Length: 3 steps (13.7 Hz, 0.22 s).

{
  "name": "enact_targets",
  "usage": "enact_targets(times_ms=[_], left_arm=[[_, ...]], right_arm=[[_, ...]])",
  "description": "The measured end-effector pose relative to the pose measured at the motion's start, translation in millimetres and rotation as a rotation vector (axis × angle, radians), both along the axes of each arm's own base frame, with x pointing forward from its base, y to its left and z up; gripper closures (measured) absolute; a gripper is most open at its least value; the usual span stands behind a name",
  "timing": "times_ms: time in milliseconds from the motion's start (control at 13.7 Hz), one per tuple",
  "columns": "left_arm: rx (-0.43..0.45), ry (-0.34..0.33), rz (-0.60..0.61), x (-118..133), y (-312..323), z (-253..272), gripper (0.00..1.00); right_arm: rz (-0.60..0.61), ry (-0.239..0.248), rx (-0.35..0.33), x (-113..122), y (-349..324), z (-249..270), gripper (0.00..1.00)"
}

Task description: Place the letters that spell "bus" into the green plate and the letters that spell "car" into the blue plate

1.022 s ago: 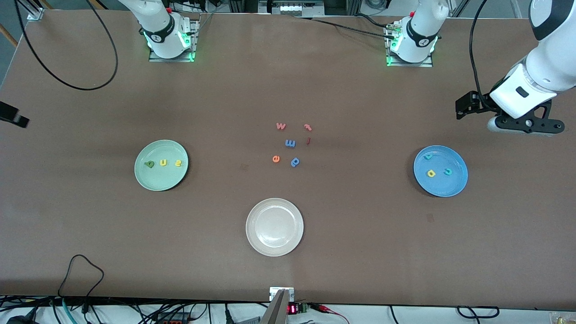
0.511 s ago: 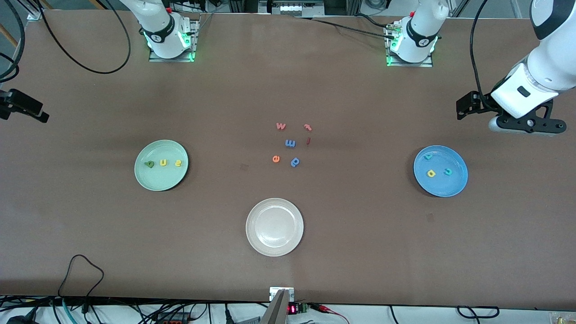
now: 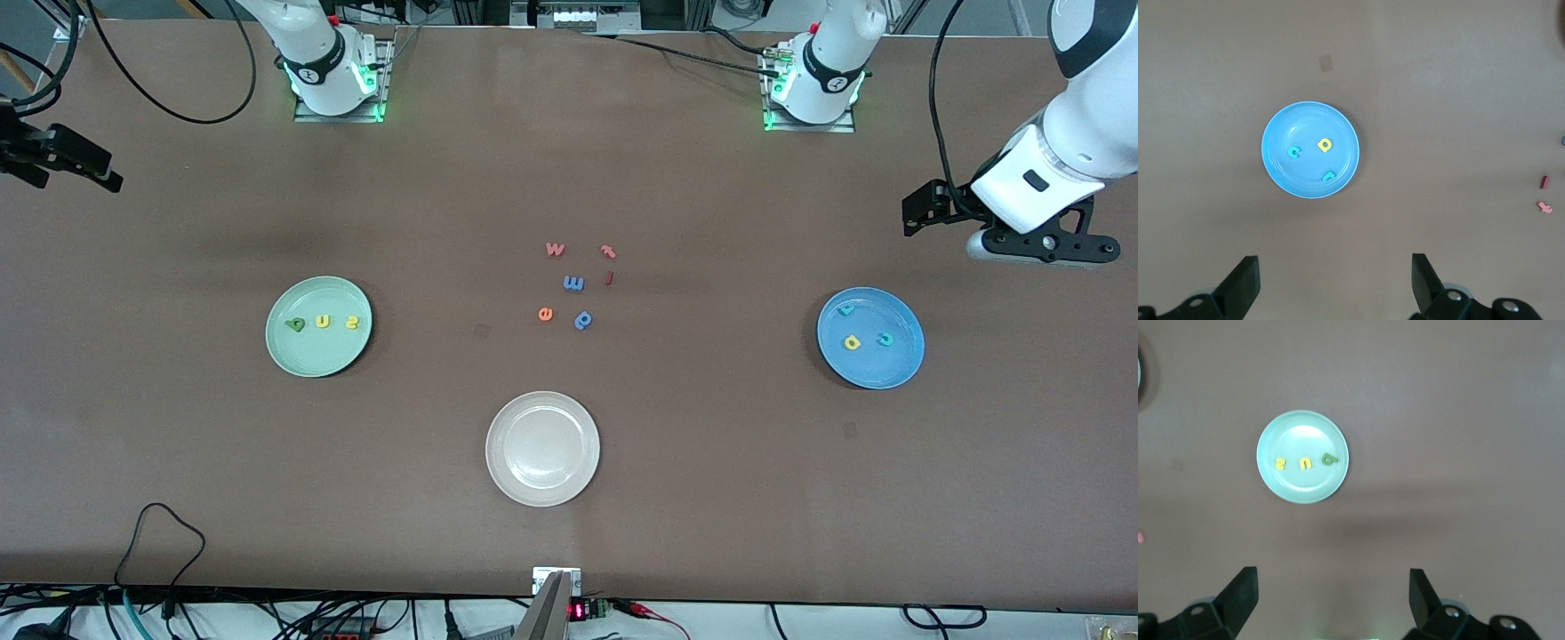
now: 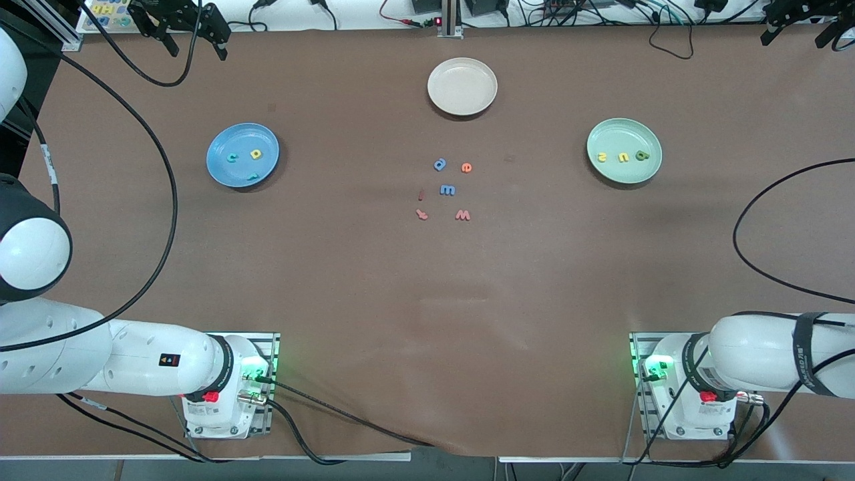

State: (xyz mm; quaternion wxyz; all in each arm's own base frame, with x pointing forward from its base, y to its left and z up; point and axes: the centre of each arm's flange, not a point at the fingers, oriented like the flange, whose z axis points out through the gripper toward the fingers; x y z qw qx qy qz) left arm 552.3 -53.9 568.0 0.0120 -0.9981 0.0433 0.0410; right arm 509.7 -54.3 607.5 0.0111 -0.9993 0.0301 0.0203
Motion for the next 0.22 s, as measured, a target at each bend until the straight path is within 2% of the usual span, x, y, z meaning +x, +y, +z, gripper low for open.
enact_targets(times_ms=[219], left_arm=[[0.000,-0.002,0.000,0.2,0.0,1.2,0.00]], right_arm=[[0.004,0.009,0.000,-1.1,1.8,-0.5,0.00]])
